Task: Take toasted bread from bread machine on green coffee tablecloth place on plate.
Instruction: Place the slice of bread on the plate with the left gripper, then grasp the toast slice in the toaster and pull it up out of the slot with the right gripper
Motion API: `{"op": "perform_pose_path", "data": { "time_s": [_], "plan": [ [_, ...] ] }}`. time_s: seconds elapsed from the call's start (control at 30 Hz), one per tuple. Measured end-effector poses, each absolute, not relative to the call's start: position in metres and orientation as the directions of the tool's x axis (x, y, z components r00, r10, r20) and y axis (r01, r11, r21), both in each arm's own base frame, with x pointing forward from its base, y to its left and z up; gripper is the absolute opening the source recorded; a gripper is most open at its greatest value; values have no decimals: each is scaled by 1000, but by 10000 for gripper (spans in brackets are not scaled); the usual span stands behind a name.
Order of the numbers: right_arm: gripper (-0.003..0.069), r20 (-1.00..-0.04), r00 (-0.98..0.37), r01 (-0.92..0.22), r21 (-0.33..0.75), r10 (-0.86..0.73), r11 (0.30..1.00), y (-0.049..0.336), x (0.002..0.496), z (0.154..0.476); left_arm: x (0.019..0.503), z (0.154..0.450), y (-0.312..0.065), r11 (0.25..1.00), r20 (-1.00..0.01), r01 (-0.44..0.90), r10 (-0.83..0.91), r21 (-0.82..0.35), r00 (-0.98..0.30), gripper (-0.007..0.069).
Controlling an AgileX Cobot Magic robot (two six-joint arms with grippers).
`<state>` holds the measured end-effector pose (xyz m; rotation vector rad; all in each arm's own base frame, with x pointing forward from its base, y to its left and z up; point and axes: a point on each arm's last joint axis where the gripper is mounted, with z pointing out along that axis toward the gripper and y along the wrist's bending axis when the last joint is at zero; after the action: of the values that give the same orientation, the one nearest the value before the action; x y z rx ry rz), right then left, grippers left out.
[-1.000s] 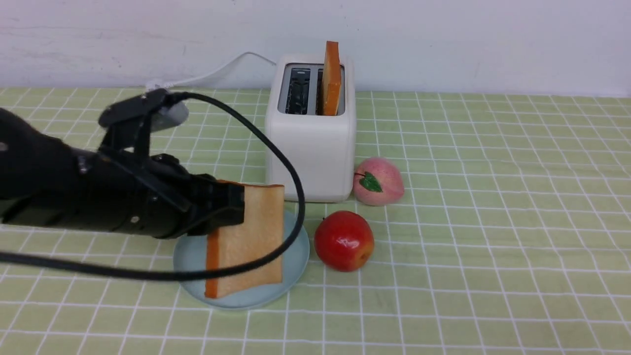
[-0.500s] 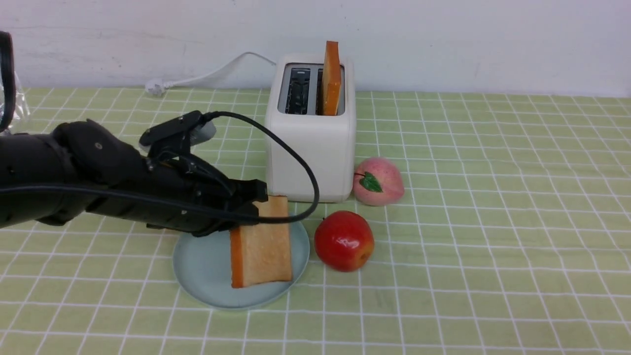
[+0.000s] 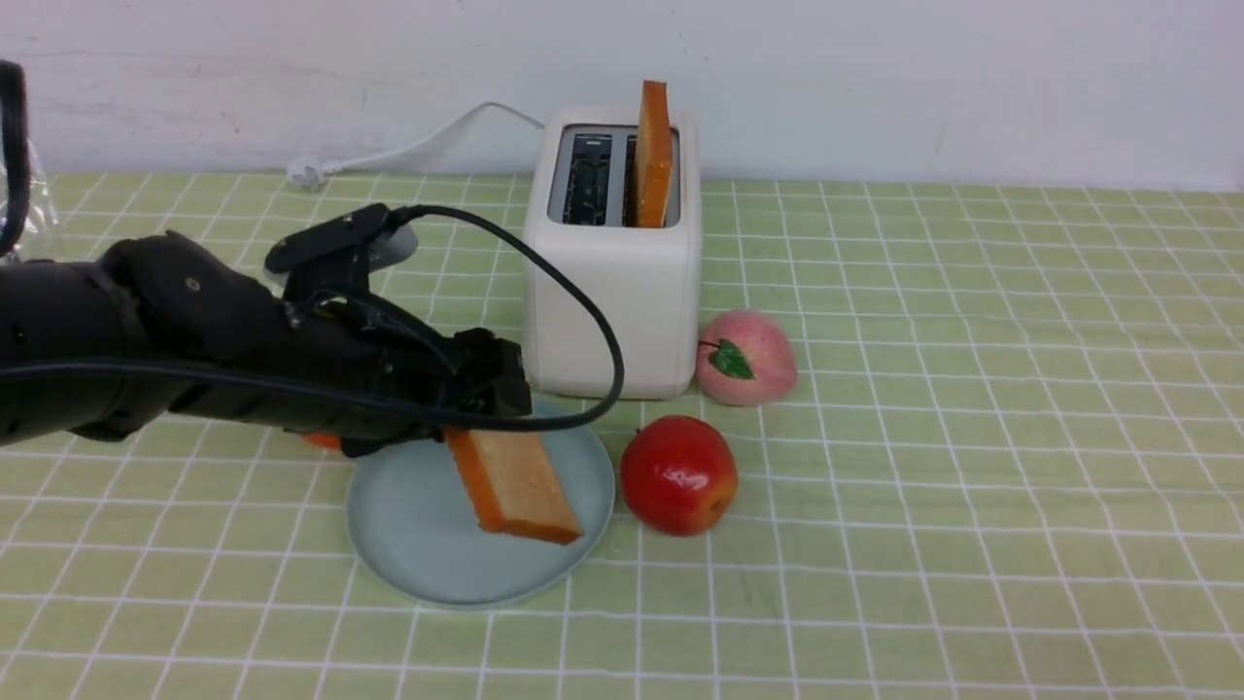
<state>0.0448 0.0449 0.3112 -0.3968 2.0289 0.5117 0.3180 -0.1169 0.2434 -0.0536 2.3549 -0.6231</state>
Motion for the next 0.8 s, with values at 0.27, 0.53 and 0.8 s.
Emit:
{"op": "perform_pose_path", "data": {
  "time_s": [0.27,0.53,0.8],
  "plan": [
    [1,-876,-477,-475,192,-68,859,45,45,311,301,283,-109,902,-736,237,-120,-361,-666,615],
    [2,-876,-478,-475,194,-67,858,45,45,311,276,321,-103,892,-801,305,-98,-334,-590,359],
    [0,-804,-594,-459,309,-29,833,51,79,317,212,363,-91,857,-848,426,-23,-289,-529,-13]
  ]
}}
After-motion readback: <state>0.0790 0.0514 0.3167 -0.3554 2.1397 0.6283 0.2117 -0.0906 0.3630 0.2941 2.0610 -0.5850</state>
